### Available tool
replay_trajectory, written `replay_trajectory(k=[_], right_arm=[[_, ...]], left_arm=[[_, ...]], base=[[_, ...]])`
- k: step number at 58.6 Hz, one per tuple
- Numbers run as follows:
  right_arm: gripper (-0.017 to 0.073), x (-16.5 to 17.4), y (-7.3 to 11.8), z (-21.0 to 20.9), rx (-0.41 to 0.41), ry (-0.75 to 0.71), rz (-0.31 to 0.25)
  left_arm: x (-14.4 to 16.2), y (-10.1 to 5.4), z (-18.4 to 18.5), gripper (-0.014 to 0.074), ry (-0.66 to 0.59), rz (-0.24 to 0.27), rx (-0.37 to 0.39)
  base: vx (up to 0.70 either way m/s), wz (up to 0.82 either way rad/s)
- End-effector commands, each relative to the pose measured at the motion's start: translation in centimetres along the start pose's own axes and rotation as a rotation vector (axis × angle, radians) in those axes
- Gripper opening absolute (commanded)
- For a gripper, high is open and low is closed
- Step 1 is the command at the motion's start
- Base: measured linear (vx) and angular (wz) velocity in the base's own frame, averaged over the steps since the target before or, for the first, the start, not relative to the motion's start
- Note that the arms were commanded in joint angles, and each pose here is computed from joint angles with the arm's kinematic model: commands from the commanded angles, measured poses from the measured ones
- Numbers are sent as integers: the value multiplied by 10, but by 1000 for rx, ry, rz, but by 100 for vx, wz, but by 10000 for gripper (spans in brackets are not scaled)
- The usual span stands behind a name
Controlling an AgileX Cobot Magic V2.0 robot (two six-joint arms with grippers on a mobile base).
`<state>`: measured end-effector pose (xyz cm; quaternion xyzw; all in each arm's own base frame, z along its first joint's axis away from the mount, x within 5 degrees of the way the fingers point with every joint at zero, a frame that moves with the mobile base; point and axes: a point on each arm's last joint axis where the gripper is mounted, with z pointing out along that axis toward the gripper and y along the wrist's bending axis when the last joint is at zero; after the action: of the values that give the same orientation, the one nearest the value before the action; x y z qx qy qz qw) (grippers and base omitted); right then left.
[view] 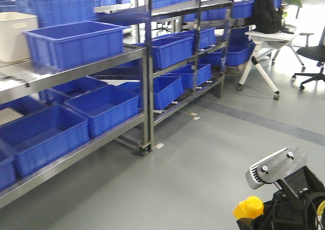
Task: Pick red and yellow blocks into blue bin
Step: 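Drive to the shelf and stop in front of the large blue bin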
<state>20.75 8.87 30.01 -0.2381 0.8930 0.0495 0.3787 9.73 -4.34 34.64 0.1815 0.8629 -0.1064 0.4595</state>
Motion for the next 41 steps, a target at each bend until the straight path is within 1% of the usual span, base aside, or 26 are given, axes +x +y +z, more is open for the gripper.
replay_trajectory(k=[1,21,41], right_arm=[[192,-15,-2,-12,18,-115,-14],[192,-15,-2,-12,18,-115,-14],[192,-15,-2,-12,18,-115,-14]], left_arm=[[-13,-1,-5,333,-95,-3,4],[-13,-1,-5,333,-95,-3,4],[-13,-1,-5,333,-94,-3,4]], base=[[42,-22],[42,-23],[44,-32]])
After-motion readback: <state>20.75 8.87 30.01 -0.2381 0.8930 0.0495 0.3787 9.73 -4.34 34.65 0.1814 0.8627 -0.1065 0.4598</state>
